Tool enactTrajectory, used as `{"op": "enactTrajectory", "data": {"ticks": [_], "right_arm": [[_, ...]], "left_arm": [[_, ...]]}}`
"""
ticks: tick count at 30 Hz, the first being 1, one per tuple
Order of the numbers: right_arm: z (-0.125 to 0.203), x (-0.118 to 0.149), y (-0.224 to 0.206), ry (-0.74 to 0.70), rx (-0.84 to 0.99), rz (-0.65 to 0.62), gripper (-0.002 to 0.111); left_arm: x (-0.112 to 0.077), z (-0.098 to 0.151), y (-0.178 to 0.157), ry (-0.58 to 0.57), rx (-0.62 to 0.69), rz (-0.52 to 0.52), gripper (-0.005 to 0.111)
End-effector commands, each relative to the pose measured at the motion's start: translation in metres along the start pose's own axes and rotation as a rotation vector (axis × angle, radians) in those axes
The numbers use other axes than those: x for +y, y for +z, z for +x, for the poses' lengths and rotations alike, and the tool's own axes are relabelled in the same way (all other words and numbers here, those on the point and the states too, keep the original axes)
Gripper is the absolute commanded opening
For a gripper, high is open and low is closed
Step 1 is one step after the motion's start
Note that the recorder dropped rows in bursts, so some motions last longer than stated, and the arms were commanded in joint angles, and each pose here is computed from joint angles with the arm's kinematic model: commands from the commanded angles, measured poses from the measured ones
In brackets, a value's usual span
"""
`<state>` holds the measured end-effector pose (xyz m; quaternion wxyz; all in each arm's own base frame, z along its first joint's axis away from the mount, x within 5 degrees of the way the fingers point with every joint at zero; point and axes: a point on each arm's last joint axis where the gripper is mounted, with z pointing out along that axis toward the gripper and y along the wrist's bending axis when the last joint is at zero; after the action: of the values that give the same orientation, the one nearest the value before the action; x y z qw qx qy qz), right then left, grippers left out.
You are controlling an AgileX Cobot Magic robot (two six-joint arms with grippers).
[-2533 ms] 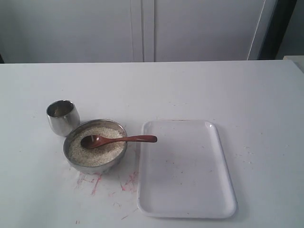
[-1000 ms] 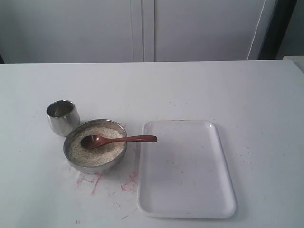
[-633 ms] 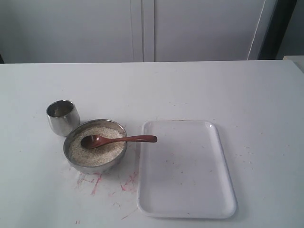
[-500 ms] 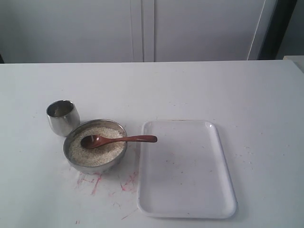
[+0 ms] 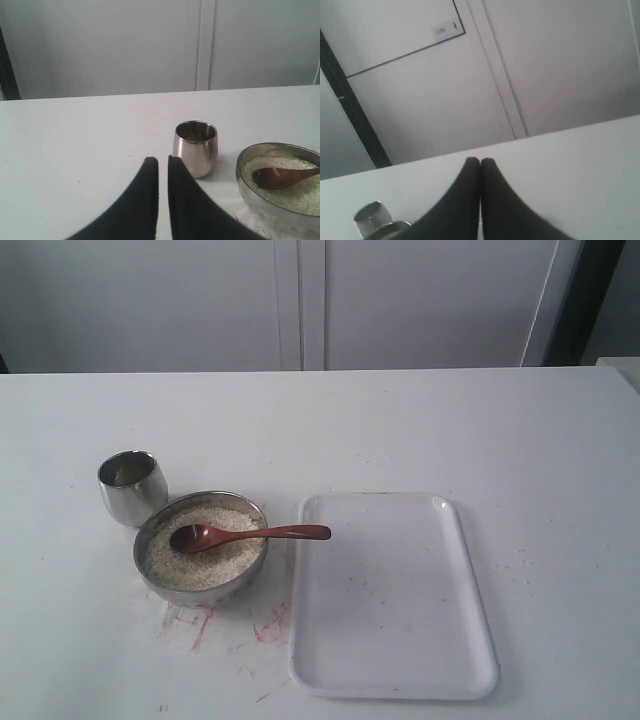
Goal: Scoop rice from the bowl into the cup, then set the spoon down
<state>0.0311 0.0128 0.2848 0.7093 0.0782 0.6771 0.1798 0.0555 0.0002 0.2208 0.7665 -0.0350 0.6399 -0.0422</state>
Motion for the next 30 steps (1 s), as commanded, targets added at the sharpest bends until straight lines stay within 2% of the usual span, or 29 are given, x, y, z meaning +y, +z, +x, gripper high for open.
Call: {"op": "enactTrajectory", "data": {"ticks": [1,5,16,22,25,30], "right_arm": [[-0.025,0.015,-0.011,-0.003,-0.066,-0.062,0.000],[-0.038,0.023,-0.018,0.061,-0.110,-0.108,0.000],[-0.042,0.030,-0.020,0.247,-0.116,-0.191,0.000],[-0.043,0.031,-0.020,0.266,-0.115,-0.203,0.000],[-0.049,0.032,-0.022,0.411,-0.170,-0.238,0.000],[-0.046,0.034,-0.022,0.398,-0.135,-0.246,0.000]], "left_arm": [[0.000,-0.002,0.000,-0.006,-0.012,0.001,0.014],[0.000,-0.002,0.000,-0.006,-0.012,0.001,0.014],[0.000,-0.002,0.000,-0.006,-0.012,0.001,0.014],[0.000,-0.002,0.000,-0.006,-0.012,0.001,0.014],[0.000,-0.002,0.000,-0.006,-0.012,0.001,0.014],[0.000,-0.002,0.000,-0.006,-0.012,0.001,0.014]]}}
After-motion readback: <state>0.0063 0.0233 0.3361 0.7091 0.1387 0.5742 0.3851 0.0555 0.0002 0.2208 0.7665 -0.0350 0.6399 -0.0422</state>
